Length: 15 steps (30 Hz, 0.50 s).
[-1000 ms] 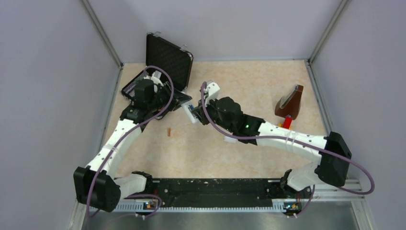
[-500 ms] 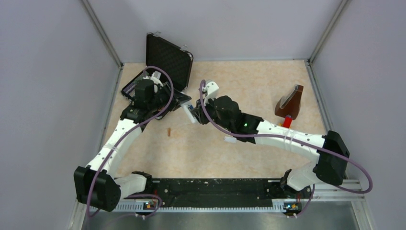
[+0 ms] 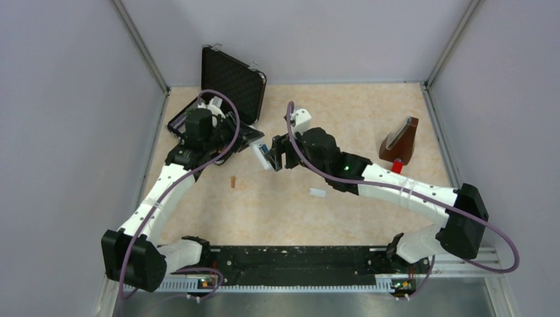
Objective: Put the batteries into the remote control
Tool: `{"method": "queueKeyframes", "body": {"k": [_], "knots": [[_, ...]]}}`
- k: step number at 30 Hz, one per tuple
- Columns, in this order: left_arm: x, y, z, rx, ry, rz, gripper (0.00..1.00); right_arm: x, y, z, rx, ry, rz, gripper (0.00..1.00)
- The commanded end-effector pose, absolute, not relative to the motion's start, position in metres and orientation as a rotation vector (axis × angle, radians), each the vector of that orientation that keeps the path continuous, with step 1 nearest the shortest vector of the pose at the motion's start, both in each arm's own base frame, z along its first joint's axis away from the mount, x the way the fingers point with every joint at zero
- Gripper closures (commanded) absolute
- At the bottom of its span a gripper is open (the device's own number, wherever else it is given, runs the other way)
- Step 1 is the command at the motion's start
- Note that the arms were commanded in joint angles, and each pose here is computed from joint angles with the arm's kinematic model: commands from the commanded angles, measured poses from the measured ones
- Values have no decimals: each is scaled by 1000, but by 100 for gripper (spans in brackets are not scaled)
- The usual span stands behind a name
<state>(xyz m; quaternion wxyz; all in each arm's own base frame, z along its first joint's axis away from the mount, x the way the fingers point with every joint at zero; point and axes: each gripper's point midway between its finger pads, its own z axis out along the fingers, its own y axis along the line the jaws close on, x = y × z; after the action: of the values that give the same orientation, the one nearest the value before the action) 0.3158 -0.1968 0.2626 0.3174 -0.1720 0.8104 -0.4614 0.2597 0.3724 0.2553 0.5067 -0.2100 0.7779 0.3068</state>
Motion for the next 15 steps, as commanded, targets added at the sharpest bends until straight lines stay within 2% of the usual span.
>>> {"method": "queueKeyframes", "body": {"k": [1, 3, 5, 10, 15], "knots": [[324, -196, 301, -346, 2001, -1217, 100, 249, 369, 323, -421, 1772, 908, 25], [327, -195, 301, -333, 1984, -1208, 100, 250, 361, 327, -384, 1784, 926, 9], [328, -196, 305, -310, 1960, -1226, 100, 251, 352, 334, -336, 1800, 948, 1], [331, -199, 313, -276, 1904, -1257, 100, 260, 330, 338, -64, 1943, 1068, 1], [332, -204, 323, -245, 1824, -1318, 100, 263, 325, 329, 244, 2072, 1362, 1]]}}
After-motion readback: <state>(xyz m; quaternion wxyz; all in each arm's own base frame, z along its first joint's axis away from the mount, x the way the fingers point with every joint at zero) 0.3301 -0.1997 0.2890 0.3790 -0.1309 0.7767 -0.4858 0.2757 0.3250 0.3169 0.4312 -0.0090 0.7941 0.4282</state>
